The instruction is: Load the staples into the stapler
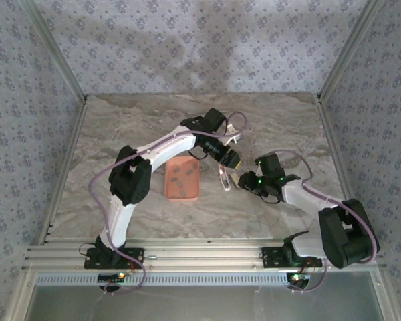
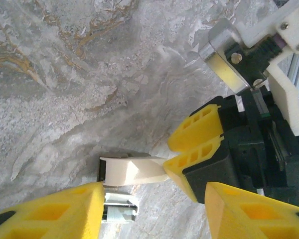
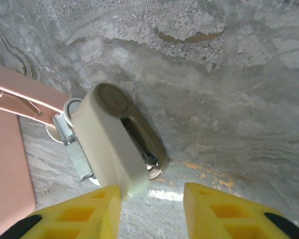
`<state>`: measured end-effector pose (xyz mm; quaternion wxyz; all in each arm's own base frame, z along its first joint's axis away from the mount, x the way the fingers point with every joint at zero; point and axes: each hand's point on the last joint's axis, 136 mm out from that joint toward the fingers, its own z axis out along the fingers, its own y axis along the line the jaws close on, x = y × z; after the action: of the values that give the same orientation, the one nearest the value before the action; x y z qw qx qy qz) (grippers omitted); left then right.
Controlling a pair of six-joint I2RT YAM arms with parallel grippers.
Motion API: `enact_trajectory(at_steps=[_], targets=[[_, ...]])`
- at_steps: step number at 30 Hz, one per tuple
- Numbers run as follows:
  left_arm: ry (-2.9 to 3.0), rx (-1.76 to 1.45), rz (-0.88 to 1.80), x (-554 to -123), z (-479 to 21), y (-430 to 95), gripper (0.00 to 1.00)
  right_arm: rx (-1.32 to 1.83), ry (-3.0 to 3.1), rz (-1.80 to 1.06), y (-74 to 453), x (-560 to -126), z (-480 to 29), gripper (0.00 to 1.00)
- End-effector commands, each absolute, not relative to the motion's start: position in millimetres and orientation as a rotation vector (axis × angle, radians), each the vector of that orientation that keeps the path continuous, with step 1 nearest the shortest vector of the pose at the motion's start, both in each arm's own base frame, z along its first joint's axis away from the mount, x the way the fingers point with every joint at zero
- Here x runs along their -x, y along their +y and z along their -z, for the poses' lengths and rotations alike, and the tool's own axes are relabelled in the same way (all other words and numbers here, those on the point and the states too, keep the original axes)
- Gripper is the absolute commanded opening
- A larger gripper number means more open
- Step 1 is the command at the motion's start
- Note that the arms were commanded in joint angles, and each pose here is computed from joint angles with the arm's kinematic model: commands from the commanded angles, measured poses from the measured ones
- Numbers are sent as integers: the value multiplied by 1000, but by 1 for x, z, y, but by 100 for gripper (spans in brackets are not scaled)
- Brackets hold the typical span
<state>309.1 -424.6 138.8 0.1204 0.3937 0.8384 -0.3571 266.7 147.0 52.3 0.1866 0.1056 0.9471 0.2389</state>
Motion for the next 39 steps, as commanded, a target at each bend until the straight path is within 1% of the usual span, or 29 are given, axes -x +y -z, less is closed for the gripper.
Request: enact_trajectory(at_steps=[1,6,10,17,23,28,32,35,39], targets=[[2377,-1041,1024,-324,-170,-414,58,-215,2692,-535,139,-264,-66,43],[2373,-883,972,-336,-175,-387,60,-88,2671,-436,143,-269,-85,48],[2366,-794,931,-339,-175,-366,60,43,2680,-359,151,-271,-88,50],[2399,-733,883,-332,-163,-341,61,250,2757,-183,162,-272,-75,52],[2417,-706,865,-328,-157,-331,61,313,2805,-89,165,-276,-60,53],[2420,-692,857,-328,-155,-327,60,339,2832,-70,169,-279,-50,51],[2425,-687,857,-328,-153,-327,61,362,2848,-101,175,-279,-43,48],[2426,-687,857,-328,-153,-327,61,373,2852,-103,177,-282,-40,43],[2432,-681,852,-329,-152,-325,60,379,2850,-94,178,-285,-39,33]])
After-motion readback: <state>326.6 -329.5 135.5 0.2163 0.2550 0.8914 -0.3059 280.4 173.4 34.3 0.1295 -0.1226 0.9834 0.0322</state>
